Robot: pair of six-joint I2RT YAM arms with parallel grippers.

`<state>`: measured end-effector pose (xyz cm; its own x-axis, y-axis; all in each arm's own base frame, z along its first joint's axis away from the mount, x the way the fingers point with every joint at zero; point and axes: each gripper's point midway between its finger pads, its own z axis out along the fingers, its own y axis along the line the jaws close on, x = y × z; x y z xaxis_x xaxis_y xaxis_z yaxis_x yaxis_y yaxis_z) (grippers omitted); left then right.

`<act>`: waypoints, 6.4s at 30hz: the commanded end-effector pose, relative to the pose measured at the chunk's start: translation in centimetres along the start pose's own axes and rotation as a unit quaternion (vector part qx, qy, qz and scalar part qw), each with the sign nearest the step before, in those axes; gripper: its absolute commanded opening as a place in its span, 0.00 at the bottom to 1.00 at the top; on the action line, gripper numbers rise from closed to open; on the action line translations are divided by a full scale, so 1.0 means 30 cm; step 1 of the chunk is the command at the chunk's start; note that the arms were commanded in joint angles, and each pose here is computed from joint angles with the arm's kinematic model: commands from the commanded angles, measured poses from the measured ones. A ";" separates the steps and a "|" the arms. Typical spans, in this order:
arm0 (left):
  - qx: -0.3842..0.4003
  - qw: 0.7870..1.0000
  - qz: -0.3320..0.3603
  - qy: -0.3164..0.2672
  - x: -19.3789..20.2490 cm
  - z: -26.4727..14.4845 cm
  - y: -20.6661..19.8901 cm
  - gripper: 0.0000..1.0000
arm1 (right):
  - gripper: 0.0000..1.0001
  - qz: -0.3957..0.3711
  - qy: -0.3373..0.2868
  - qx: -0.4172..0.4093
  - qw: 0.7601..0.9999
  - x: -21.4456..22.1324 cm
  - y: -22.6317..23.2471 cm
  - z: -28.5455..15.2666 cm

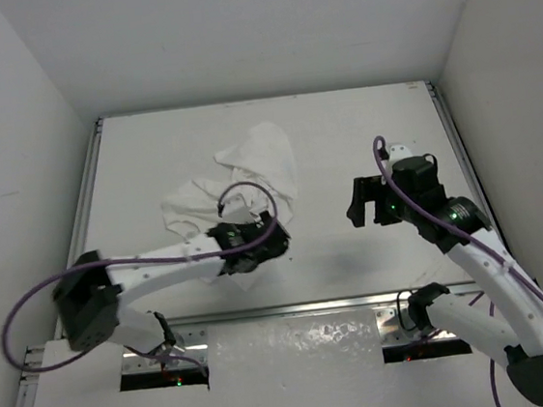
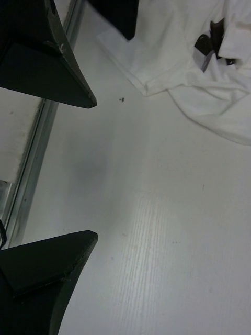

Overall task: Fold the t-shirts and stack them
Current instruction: Flatten out the tshirt

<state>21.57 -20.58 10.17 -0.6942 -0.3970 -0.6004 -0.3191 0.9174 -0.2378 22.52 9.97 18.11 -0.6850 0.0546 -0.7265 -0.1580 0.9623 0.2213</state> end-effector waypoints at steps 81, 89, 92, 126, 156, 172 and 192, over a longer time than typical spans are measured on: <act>-0.008 0.998 -0.064 -0.010 -0.107 0.131 0.239 0.00 | 0.66 0.026 0.036 0.030 0.999 -0.114 -0.022 0.579; 0.028 0.998 -0.053 0.012 -0.056 0.142 0.221 0.00 | 0.54 -0.005 0.082 0.055 0.995 -0.009 -0.009 0.623; 0.033 0.998 -0.053 0.010 -0.067 0.132 0.215 0.00 | 0.43 -0.008 0.101 0.095 0.990 -0.010 -0.046 0.667; 0.409 0.839 -0.033 -0.358 -0.918 -1.128 -0.009 0.00 | 0.00 0.037 -0.250 0.032 0.967 -0.510 0.026 -0.437; -0.012 0.978 -0.055 -0.203 -1.034 -0.045 -0.097 0.00 | 0.60 -0.019 0.097 -0.137 0.986 -0.045 0.200 0.677; -0.053 0.971 -0.074 -0.219 -0.928 -0.144 0.119 0.00 | 0.56 -0.070 0.234 -0.097 0.965 0.351 0.285 0.676; 0.094 0.947 -0.048 -0.302 -1.158 -0.497 0.025 0.00 | 0.00 -0.091 -0.058 0.091 0.990 -0.395 0.163 0.333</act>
<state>37.36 -6.43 31.73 -0.3489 -0.4345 -0.8304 -0.3726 0.8773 -0.3025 36.65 20.76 11.16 -0.7392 -0.1754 -0.6502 -0.2414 0.9703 0.0126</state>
